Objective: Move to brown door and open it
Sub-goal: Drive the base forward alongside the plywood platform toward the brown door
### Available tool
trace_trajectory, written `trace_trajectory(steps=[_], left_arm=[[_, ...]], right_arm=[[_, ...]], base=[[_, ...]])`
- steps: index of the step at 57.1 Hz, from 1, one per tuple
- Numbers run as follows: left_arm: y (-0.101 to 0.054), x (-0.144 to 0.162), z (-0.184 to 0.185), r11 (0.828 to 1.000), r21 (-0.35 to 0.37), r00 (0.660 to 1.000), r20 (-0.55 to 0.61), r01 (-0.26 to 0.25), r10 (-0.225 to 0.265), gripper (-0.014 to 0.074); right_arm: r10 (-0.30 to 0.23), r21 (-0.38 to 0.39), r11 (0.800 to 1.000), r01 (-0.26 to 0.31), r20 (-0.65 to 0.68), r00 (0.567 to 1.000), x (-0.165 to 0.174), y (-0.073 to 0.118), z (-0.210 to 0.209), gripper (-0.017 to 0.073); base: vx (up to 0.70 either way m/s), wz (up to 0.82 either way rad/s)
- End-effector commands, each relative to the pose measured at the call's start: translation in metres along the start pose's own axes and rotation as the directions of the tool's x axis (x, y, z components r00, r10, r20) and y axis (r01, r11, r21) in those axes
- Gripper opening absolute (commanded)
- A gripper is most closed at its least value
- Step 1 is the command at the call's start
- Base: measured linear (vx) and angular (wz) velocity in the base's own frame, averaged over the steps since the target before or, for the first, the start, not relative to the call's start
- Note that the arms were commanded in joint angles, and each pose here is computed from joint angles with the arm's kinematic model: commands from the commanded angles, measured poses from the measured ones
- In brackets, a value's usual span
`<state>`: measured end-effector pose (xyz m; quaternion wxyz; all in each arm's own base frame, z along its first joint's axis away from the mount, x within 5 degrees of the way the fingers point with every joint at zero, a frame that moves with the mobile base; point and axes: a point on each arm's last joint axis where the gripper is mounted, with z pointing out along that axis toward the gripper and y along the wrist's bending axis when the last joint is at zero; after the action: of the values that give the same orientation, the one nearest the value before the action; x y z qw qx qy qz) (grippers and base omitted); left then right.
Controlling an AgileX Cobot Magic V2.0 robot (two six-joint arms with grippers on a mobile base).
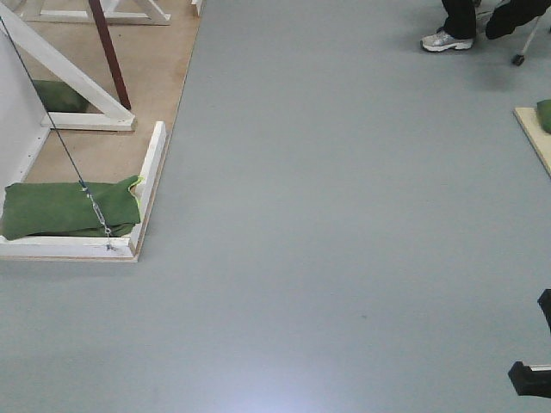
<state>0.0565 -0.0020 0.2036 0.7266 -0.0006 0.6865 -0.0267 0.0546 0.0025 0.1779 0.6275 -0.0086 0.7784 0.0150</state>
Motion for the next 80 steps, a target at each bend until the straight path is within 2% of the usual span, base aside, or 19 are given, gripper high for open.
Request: trace_trajectory(steps=[1, 80], left_arm=[[-0.0012, -0.0118, -0.0003, 1.0, 0.012, 0.997, 0.083, 0.005, -0.006, -0.0006], [-0.0012, -0.0118, -0.0003, 1.0, 0.012, 0.997, 0.083, 0.005, -0.006, -0.0006]], right_arm=[[-0.006, 0.006, 1.0, 0.006, 0.083, 0.997, -0.0061, -0.0005, -0.0003, 0.0], [-0.006, 0.006, 1.0, 0.006, 0.083, 0.997, -0.0061, -0.0005, -0.0003, 0.0]], base=[[0.0, 0.0], [0.05, 0.03]])
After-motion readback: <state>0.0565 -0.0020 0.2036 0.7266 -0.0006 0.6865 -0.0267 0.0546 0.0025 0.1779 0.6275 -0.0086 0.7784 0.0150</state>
